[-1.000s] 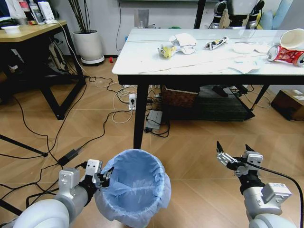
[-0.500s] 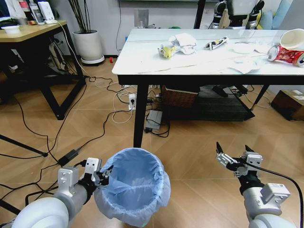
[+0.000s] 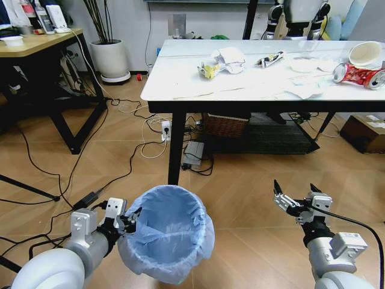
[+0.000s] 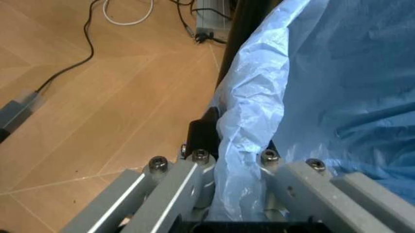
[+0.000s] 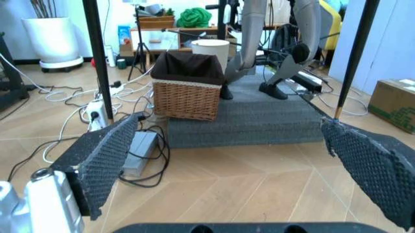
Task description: Pick up the trash bin and place the trash from the table into it.
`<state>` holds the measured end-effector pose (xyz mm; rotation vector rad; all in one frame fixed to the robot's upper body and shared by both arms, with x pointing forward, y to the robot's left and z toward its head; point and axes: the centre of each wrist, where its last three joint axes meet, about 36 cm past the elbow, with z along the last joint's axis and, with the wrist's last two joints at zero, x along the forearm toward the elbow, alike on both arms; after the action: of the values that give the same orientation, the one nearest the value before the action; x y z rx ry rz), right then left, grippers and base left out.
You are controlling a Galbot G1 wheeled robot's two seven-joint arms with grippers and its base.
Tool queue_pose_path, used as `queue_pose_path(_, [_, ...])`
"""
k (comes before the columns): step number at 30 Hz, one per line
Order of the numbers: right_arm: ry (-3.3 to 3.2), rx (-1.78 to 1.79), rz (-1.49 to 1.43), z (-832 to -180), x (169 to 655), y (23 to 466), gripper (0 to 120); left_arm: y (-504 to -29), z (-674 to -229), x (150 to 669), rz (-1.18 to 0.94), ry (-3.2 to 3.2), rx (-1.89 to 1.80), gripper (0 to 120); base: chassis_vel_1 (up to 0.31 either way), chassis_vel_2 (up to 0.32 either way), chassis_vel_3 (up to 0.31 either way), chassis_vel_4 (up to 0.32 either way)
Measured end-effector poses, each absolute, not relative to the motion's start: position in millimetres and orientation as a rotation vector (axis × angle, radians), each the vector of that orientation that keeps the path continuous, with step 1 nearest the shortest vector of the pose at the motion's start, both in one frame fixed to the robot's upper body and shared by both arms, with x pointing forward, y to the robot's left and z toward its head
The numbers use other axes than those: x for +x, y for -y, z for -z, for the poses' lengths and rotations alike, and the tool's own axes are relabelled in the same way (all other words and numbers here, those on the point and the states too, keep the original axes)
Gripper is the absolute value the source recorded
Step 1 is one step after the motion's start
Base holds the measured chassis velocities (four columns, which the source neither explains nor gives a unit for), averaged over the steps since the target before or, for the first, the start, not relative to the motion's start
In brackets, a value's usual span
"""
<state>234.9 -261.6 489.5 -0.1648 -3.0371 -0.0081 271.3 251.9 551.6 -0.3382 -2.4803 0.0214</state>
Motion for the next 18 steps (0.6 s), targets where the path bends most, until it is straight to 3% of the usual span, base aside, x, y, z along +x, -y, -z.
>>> queue_pose_path(18, [3.043, -0.159, 0.005, -491.1, 234.3, 260.8, 100, -252.3, -552.2, 271.8, -0.023, 2.493, -0.338, 3, 0.0, 0.0, 0.0, 0.0])
